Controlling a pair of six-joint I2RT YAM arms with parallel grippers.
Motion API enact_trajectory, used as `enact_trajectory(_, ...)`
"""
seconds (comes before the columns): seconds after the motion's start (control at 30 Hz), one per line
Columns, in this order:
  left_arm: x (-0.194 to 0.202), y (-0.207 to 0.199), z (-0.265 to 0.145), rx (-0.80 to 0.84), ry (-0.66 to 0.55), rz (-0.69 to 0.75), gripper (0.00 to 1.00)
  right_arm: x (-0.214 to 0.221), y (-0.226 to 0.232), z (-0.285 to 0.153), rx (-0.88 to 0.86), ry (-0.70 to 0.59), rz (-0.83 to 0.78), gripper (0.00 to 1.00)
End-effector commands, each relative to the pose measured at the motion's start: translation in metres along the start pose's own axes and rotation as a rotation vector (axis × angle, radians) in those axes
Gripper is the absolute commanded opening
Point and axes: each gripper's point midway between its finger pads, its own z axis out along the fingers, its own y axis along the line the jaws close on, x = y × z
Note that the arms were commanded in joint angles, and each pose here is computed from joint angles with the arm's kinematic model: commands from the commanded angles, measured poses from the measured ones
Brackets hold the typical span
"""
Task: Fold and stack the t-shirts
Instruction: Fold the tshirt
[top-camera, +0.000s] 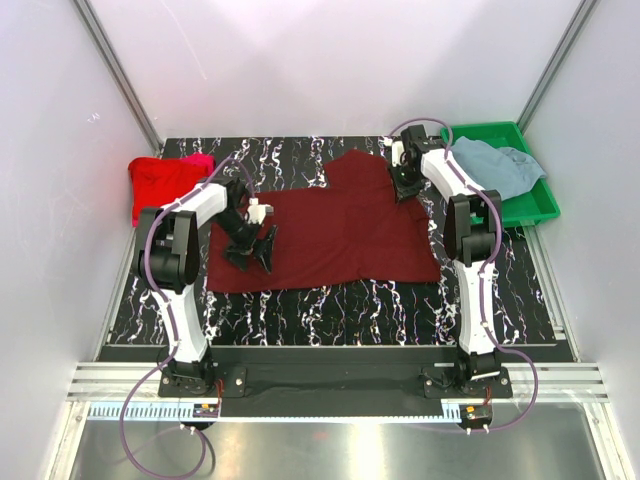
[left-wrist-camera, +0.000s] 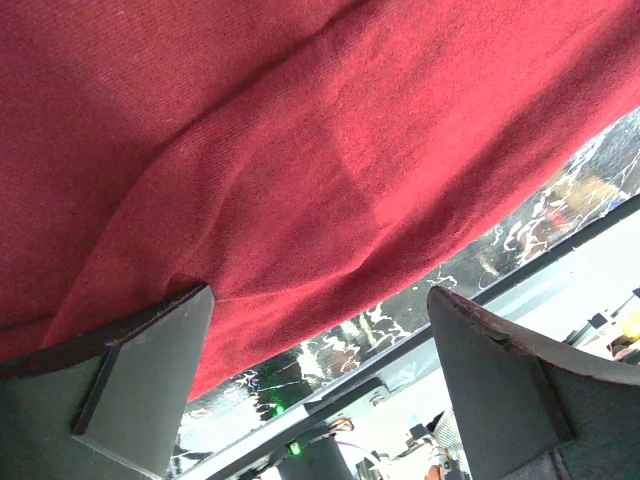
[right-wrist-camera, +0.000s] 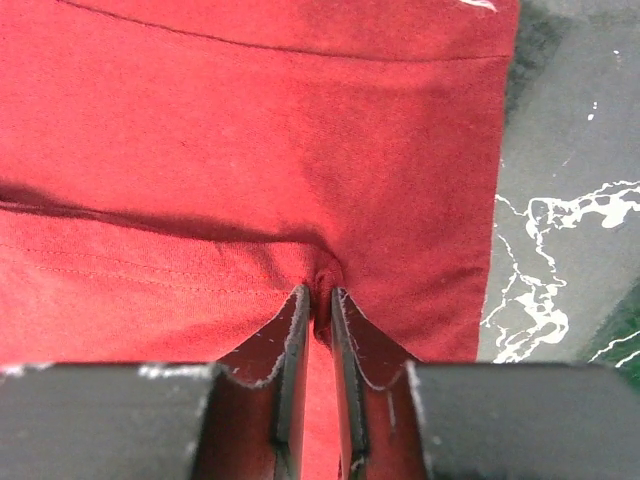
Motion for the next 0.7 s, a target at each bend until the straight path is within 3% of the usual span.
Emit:
enact_trajectory(0.0,0.001,0.006,0.011,-0.021,0.011,0.035,0.99,-0.032,-0.005,-0.029,0.004,-0.112,-0.004,0.20)
enact_trajectory(0.07,0.001,0.006,0.012,-0.020,0.013,0.034,0.99,-0.032,-0.005,-0.030,0.001,-0.120,-0.001,0.22)
enact_trajectory(0.2,0.001,0.006,0.012,-0.020,0.014,0.036,0.99,-0.031,-0.007,-0.022,0.009,-0.114,0.010,0.51)
enact_trajectory(0.3,-0.001,0.007,0.011,-0.026,0.008,0.039,0.99,-0.034,-0.017,-0.024,0.068,-0.126,0.018,0.59)
enact_trajectory(0.4,-0.016,0.002,-0.006,-0.035,-0.063,0.074,0.99,-0.053,-0.023,-0.050,0.111,-0.198,0.015,0.61)
enact_trajectory(0.53,-0.045,-0.009,-0.047,-0.009,-0.181,0.077,0.99,-0.081,-0.014,-0.112,0.112,-0.385,-0.019,0.63)
enact_trajectory(0.67,-0.053,0.010,-0.056,-0.012,-0.216,-0.003,0.99,-0.070,0.012,-0.116,-0.022,-0.384,-0.029,0.63)
